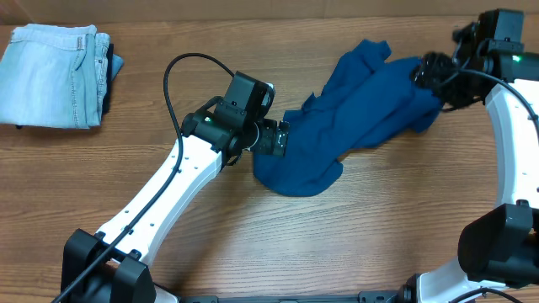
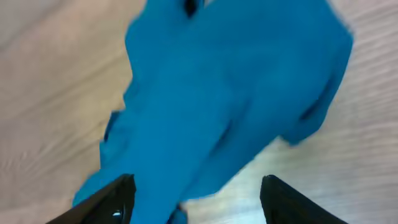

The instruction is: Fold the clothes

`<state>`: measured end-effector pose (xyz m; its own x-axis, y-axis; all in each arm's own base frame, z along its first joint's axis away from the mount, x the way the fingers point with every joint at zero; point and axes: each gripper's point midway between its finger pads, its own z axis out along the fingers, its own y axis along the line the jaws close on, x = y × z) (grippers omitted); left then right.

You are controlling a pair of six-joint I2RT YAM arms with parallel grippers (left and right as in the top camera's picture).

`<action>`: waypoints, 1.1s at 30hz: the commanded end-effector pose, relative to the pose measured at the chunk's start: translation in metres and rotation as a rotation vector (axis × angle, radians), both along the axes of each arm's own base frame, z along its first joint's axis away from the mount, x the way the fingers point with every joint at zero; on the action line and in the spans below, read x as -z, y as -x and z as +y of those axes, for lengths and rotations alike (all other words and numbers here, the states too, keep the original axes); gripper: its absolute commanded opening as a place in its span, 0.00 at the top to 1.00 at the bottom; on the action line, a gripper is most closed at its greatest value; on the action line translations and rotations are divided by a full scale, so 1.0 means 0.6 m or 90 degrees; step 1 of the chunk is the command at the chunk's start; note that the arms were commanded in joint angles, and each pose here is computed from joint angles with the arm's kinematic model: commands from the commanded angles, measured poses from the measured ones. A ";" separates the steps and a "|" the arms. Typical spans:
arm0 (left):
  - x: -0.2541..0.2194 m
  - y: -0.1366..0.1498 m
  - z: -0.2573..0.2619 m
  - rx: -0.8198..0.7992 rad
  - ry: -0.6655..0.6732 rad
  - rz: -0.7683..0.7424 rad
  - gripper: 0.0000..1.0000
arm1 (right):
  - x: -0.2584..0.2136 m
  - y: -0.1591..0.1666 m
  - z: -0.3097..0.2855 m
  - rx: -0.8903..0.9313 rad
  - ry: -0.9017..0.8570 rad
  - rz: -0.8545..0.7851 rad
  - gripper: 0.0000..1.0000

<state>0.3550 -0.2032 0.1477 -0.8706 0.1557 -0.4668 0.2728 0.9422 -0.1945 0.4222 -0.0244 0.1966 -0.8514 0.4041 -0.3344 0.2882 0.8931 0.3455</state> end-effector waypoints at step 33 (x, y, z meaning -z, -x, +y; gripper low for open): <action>-0.007 0.005 -0.011 0.034 0.001 0.001 0.00 | 0.235 0.144 0.248 -0.100 -0.170 0.232 0.26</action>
